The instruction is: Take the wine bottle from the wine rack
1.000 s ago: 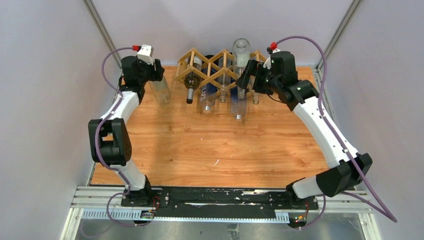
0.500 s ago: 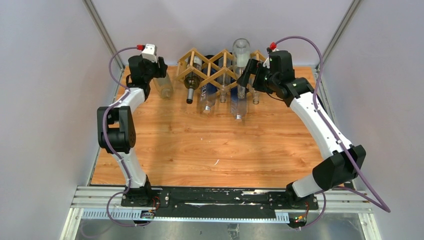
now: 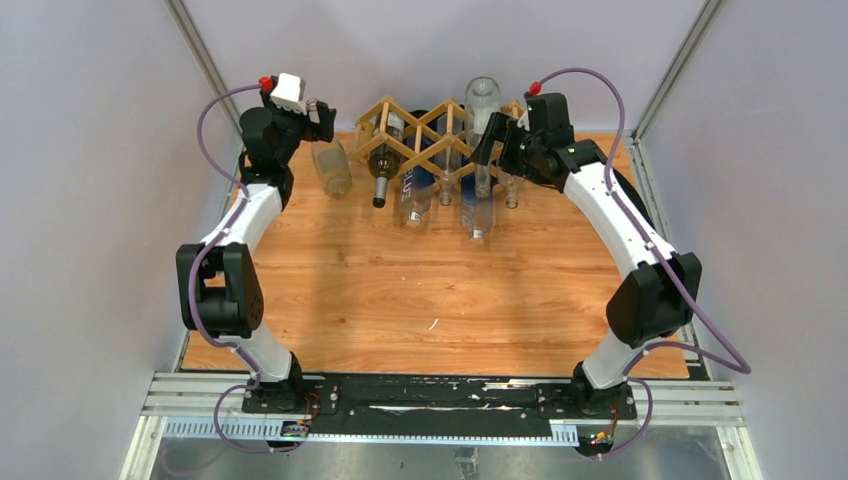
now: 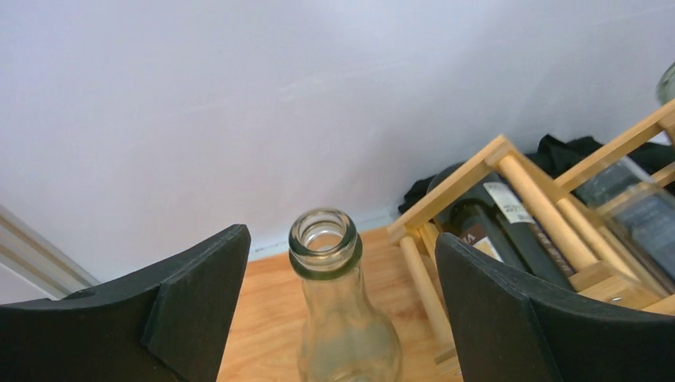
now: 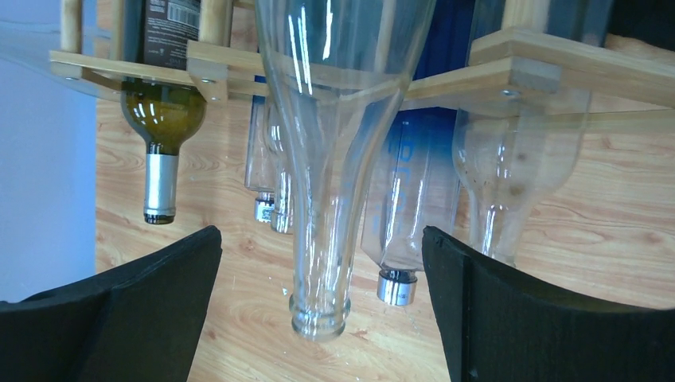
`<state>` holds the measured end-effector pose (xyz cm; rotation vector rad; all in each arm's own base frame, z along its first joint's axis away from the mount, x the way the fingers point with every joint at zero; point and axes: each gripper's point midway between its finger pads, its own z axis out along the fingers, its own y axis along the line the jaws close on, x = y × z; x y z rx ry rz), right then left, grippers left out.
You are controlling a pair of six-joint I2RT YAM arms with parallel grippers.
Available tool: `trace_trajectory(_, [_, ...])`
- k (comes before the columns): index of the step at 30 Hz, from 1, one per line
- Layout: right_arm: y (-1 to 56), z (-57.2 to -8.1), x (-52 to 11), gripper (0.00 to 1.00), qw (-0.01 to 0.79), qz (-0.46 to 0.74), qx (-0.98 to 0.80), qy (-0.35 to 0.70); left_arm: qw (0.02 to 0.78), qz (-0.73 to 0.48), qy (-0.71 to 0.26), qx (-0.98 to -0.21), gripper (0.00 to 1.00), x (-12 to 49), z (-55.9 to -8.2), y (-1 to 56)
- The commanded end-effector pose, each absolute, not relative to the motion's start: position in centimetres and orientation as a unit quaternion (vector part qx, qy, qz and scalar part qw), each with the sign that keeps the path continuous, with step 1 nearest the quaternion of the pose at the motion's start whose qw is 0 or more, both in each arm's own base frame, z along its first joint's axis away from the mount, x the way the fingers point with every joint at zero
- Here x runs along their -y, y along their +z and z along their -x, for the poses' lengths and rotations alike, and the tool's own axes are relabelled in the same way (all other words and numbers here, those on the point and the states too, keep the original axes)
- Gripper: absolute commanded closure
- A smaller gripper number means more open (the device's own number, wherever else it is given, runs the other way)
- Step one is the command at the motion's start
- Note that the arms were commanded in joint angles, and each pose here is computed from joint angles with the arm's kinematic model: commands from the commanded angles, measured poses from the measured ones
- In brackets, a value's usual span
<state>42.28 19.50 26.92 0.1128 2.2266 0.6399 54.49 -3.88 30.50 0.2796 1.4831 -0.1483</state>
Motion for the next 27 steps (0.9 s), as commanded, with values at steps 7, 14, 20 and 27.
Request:
trace_trajectory(7, [25.2, -44.2, -21.2, 0.0, 0.367, -0.037, -0.886, 0.281, 0.715, -0.118, -0.051, -0.688, 0.0, 2.4, -50.9, 32.5])
trace_trajectory(14, [24.4, -45.7, -22.2, 0.01, 0.356, -0.036, -0.888, 0.289, 0.637, -0.099, -0.077, -0.76, 0.0, 0.5, -47.1, 33.7])
trace_trajectory(20, [22.9, -46.4, -22.9, 0.13, 0.34, -0.04, -0.893, 0.292, 0.556, -0.072, -0.117, -0.819, 0.0, -1.1, -43.5, 33.1])
trace_trajectory(27, [21.9, -45.9, -23.4, 0.32, 0.332, -0.043, -0.895, 0.295, 0.515, -0.081, -0.125, -0.844, 0.0, -1.6, -40.5, 32.7])
